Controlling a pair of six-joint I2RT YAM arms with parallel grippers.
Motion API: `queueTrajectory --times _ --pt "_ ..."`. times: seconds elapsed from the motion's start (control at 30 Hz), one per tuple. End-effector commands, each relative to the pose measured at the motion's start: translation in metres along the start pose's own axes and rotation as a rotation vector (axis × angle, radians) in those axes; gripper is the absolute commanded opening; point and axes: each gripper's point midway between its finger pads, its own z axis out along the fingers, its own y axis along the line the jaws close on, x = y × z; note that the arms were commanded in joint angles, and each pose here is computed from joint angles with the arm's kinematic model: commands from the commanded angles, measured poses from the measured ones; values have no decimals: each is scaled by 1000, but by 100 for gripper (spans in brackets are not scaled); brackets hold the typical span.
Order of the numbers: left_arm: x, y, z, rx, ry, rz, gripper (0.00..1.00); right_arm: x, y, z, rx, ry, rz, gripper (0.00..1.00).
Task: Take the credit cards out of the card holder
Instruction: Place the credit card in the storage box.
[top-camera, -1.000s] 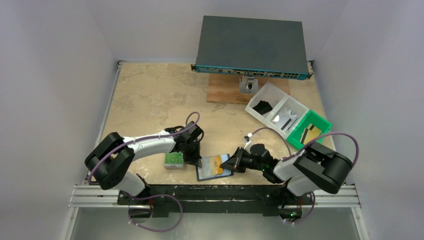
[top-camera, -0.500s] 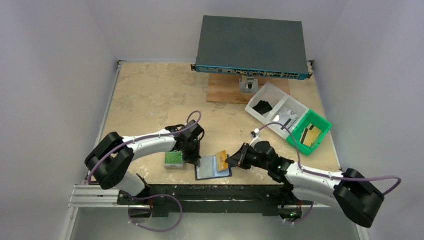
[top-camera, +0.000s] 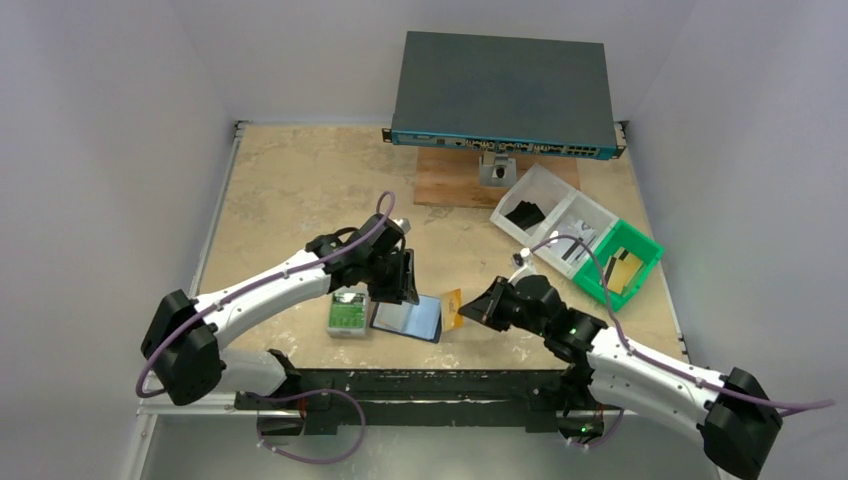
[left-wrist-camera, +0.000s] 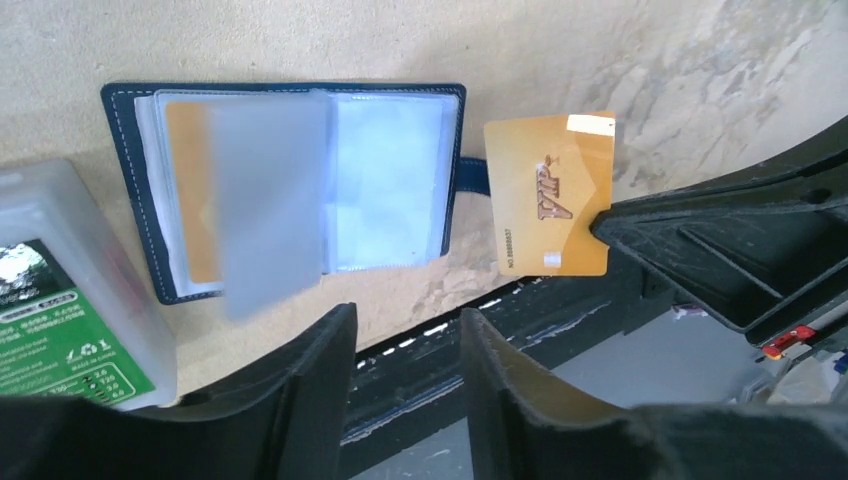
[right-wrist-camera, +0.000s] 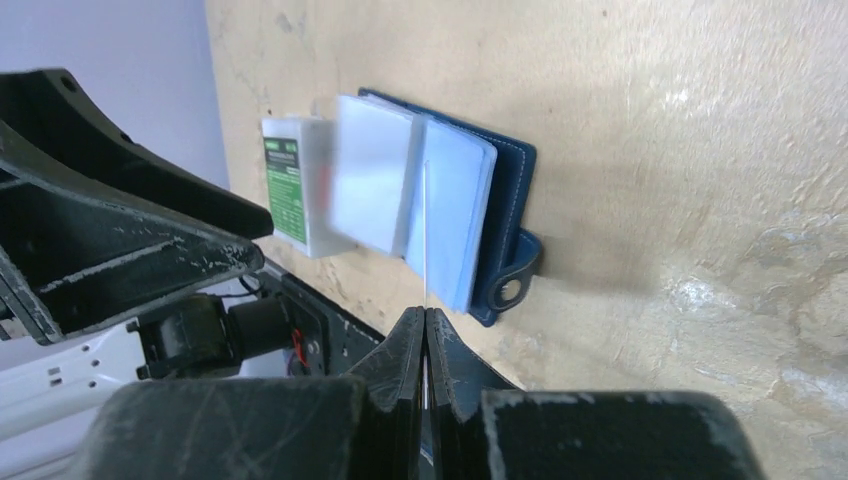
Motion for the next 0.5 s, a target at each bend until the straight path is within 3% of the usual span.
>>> queueTrajectory --times 0.0,0.13,0.47 --pt "-6 -8 -24 26 -41 55 47 -25 8 -12 50 -96 -17 0" --pt "-6 -12 -34 47 -49 85 55 -34 6 -17 83 -130 -5 0" --pt "-2 -13 -47 81 -57 165 56 -80 -26 -54 354 -294 26 0"
